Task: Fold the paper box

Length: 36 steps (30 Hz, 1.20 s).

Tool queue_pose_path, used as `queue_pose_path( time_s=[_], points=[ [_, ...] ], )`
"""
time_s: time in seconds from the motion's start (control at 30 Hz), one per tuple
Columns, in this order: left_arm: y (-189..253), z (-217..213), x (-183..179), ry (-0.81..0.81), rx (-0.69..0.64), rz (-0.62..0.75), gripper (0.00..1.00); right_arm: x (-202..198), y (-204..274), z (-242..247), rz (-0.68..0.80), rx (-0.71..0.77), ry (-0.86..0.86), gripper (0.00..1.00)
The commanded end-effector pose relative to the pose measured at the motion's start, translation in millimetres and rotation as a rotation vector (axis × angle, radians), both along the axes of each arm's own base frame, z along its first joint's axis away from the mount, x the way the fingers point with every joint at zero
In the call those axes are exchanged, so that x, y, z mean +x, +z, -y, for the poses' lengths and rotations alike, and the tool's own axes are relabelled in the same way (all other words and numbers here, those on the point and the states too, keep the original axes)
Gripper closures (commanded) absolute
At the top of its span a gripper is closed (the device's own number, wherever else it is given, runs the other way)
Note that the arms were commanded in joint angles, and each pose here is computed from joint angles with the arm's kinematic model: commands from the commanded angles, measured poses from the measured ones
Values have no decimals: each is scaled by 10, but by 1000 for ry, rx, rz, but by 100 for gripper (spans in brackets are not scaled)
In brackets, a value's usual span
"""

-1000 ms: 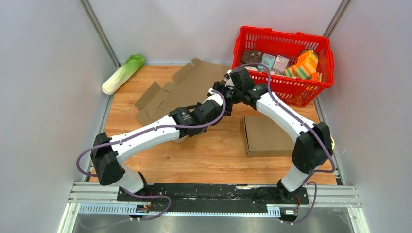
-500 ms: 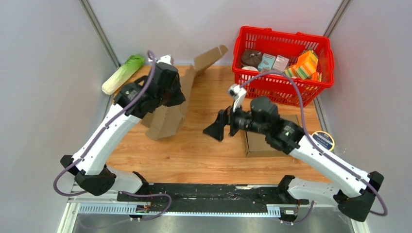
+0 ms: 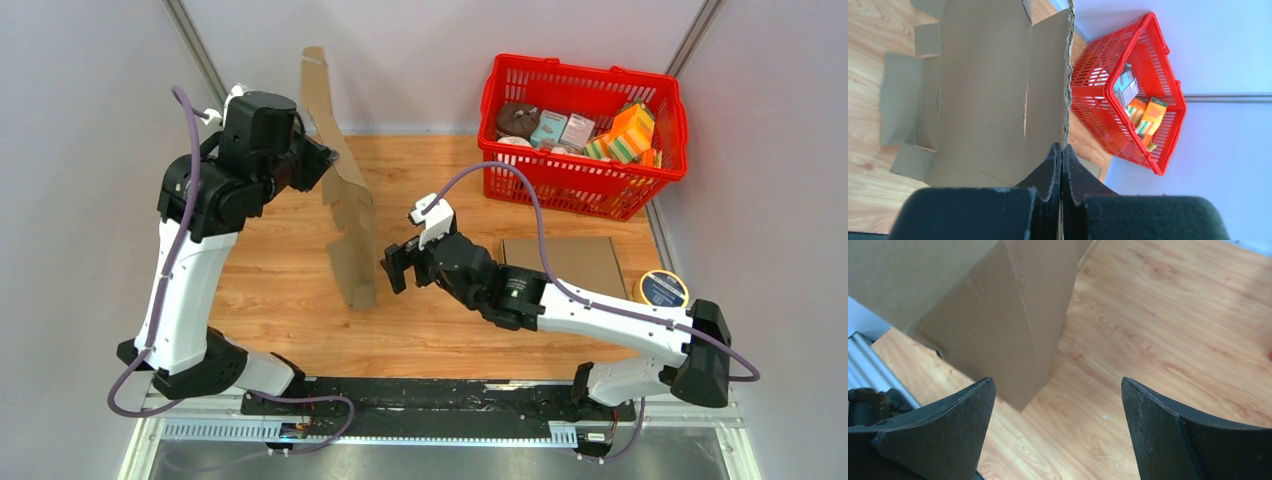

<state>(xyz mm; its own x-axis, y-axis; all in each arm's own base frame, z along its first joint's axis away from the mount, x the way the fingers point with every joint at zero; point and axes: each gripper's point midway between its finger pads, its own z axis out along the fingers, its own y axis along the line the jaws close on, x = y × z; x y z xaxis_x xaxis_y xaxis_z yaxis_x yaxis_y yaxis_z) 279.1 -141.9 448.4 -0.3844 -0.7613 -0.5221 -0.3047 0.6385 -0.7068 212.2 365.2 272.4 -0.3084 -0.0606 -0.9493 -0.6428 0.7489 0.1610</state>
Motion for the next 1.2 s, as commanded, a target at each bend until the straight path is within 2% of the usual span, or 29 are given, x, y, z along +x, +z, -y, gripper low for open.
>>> queue_pose_path(
  time_s=[0.0, 0.1, 0.17, 0.2, 0.3, 0.43, 0.6, 0.9, 1.07, 1.17],
  points=[
    [-10, 25, -4, 76, -144, -45, 100, 223, 541, 54, 144, 107, -124, 0],
    [102, -46, 12, 122, -196, -3, 100, 127, 604, -58, 164, 179, -49, 0],
    [162, -65, 30, 135, -217, 13, 100, -43, 450, -123, 194, 173, 50, 0],
    [226, -70, 28, 142, -243, 24, 100, -64, 538, -152, 230, 212, 65, 0],
    [306, -73, 26, 153, -278, 38, 100, -40, 412, -165, 238, 168, 62, 0],
    [304, -117, 17, 183, -284, 28, 100, -171, 480, -124, 260, 195, 105, 0],
    [247, -142, 13, 226, -318, 2, 100, 36, 374, -127, 295, 129, -42, 0],
    [186, -198, 34, 273, -312, -13, 100, -167, 367, -297, 344, 43, -97, 0],
    [173, -174, 60, 266, -306, -16, 100, -323, 463, -280, 318, 80, -67, 0],
    [194, -180, 38, 264, -315, -12, 100, -155, 454, -154, 322, 53, -160, 0]
  ],
)
